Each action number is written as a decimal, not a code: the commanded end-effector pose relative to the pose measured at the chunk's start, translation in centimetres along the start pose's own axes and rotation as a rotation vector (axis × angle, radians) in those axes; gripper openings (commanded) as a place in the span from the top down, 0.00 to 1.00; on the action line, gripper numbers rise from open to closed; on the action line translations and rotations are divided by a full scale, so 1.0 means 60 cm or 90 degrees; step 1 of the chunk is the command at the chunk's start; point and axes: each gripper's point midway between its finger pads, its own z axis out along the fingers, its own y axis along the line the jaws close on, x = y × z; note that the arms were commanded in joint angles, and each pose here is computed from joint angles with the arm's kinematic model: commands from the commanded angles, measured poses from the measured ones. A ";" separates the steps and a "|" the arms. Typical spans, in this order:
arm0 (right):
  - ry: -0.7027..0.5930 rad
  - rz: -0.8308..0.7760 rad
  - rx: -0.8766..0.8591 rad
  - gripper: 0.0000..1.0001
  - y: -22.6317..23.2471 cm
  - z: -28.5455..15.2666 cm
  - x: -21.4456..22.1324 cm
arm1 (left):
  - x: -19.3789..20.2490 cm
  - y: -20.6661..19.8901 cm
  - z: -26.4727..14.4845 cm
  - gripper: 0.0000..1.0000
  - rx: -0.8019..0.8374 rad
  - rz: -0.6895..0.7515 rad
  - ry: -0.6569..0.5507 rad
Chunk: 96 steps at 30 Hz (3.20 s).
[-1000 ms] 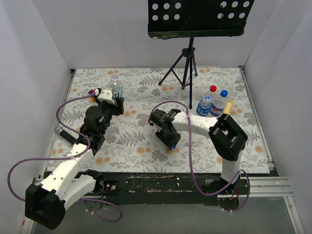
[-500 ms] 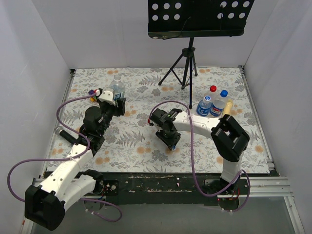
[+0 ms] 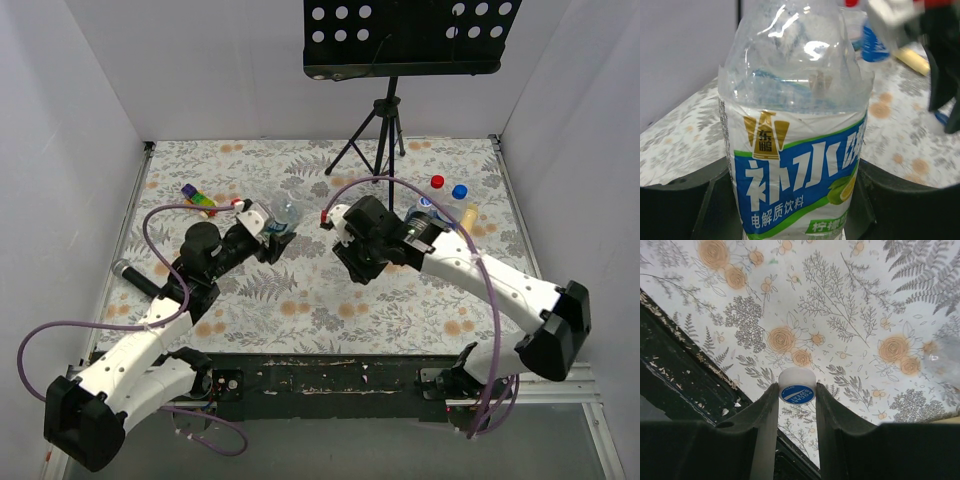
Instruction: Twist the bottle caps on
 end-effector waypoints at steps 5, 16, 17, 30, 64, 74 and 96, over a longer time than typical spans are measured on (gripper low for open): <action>-0.229 -0.095 -0.038 0.85 0.018 -0.159 -0.077 | -0.013 -0.134 -0.010 0.44 0.217 0.110 -0.011; -0.376 -0.242 -0.052 0.85 0.036 -0.285 -0.108 | 0.010 -0.211 -0.010 0.44 0.341 0.098 0.014; -0.386 -0.256 -0.057 0.85 0.039 -0.291 -0.110 | 0.010 -0.217 -0.011 0.44 0.351 0.097 0.015; -0.404 -0.353 -0.138 0.86 0.080 -0.300 -0.123 | 0.024 -0.240 -0.017 0.45 0.391 0.094 0.034; -0.264 -0.385 -0.233 0.89 0.102 -0.219 -0.093 | -0.003 -0.289 -0.040 0.56 0.509 0.048 0.003; -0.193 -0.206 -0.235 0.94 0.097 -0.166 -0.112 | 0.001 -0.264 -0.012 0.53 0.374 0.106 -0.021; -0.177 0.256 -0.277 0.99 0.026 -0.129 -0.115 | -0.006 -0.223 -0.002 0.56 0.112 0.191 -0.113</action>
